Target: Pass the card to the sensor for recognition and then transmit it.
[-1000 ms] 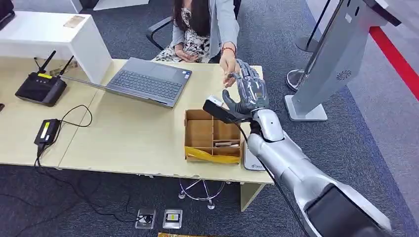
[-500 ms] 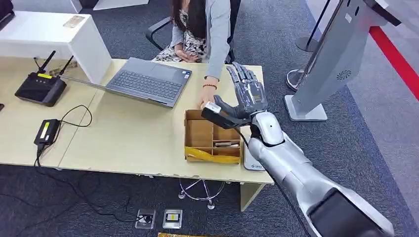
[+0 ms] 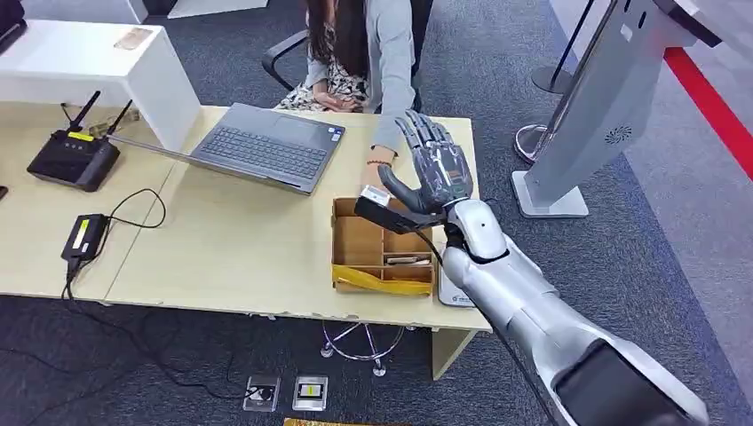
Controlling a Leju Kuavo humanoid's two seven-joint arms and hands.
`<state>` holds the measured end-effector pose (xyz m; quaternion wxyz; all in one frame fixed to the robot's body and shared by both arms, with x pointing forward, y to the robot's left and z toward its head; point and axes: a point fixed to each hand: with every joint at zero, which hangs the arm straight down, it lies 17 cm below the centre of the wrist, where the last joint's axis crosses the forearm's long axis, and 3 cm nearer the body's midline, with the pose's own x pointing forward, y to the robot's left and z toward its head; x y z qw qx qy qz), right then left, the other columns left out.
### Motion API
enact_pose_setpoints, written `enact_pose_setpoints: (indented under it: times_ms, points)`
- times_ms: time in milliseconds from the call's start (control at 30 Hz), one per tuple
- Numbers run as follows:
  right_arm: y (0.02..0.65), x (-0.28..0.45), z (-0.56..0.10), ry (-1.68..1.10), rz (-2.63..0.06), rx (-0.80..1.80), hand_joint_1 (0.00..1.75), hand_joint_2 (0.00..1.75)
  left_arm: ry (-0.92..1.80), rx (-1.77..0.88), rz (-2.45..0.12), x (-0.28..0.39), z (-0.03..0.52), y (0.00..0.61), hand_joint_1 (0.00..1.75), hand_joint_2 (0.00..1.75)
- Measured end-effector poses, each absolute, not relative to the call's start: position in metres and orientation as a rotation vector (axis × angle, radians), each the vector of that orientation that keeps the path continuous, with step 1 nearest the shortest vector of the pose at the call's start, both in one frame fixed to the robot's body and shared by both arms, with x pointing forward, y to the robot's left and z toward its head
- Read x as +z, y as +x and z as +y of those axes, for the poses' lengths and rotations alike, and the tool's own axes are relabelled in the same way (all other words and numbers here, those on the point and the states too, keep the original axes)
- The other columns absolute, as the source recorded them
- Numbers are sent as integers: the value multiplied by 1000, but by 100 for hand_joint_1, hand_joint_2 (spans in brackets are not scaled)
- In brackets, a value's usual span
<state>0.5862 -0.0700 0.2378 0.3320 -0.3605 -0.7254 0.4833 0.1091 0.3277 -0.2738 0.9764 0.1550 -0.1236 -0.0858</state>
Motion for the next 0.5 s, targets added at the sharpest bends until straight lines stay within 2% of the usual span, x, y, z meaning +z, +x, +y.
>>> enact_pose_setpoints:
  times_ms: [500]
  points:
    - [585,242,-65,-919,-1915,1253,0,0,320,-172,-254,-273,329,110,0,0]
